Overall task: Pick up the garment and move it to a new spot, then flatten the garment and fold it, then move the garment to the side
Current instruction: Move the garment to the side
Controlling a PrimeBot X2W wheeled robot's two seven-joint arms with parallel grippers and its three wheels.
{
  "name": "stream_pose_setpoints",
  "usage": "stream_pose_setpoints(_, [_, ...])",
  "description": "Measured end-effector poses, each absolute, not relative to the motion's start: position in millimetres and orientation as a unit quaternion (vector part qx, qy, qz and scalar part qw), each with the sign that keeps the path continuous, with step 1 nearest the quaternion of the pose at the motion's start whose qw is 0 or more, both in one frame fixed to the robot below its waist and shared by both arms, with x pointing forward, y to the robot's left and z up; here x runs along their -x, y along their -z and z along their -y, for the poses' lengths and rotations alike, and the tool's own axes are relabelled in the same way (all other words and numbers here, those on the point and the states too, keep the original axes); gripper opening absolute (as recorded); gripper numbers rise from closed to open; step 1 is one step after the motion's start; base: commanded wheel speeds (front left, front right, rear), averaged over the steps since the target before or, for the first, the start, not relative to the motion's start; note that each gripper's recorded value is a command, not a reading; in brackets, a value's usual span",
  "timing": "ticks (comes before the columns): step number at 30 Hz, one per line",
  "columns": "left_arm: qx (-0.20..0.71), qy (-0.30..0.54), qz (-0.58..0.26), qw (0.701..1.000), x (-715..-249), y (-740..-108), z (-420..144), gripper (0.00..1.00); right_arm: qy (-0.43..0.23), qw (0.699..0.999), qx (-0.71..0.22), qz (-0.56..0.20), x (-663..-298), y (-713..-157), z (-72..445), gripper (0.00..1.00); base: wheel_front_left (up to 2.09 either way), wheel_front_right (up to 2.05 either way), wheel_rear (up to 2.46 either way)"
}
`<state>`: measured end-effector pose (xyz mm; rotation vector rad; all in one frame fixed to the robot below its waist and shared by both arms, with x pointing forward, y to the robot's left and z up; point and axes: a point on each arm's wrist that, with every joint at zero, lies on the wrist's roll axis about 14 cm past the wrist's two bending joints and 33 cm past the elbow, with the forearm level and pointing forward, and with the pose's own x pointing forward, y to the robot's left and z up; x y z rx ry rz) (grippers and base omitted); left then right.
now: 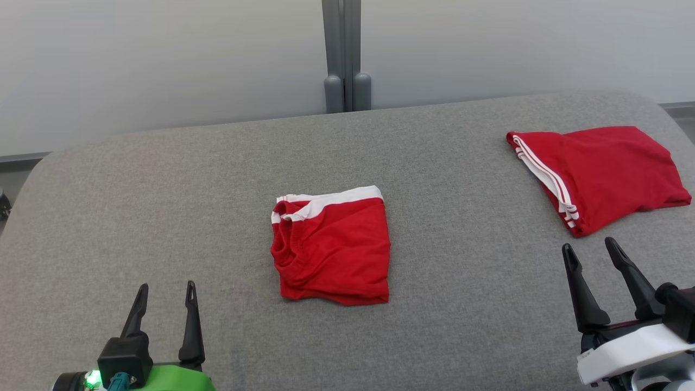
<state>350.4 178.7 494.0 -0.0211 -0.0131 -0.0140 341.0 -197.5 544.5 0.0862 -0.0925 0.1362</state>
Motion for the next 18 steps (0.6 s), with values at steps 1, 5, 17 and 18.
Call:
stream_pose_setpoints(1, [0.010,0.007,0.006,1.000,-350.3,-493.4,-179.1,1.00,-0.068,0.996,-0.043,0.047,-341.1,-544.7,197.6,1.00,0.00,0.00,0.00])
stream_pose_setpoints(5, [0.009,0.005,0.005,1.000,-350.2,-491.7,-180.8,1.00,-0.068,0.996,-0.040,0.046,-341.5,-544.8,197.4,1.00,0.00,0.00,0.00])
stream_pose_setpoints(17, [0.010,-0.002,0.017,1.000,-351.1,-498.2,-182.0,1.00,-0.072,0.996,-0.034,0.038,-344.9,-543.6,197.1,1.00,0.00,0.00,0.00])
stream_pose_setpoints(18, [0.011,-0.002,0.019,1.000,-352.3,-499.7,-181.9,1.00,-0.074,0.996,-0.034,0.033,-346.1,-541.5,196.5,1.00,0.00,0.00,0.00])
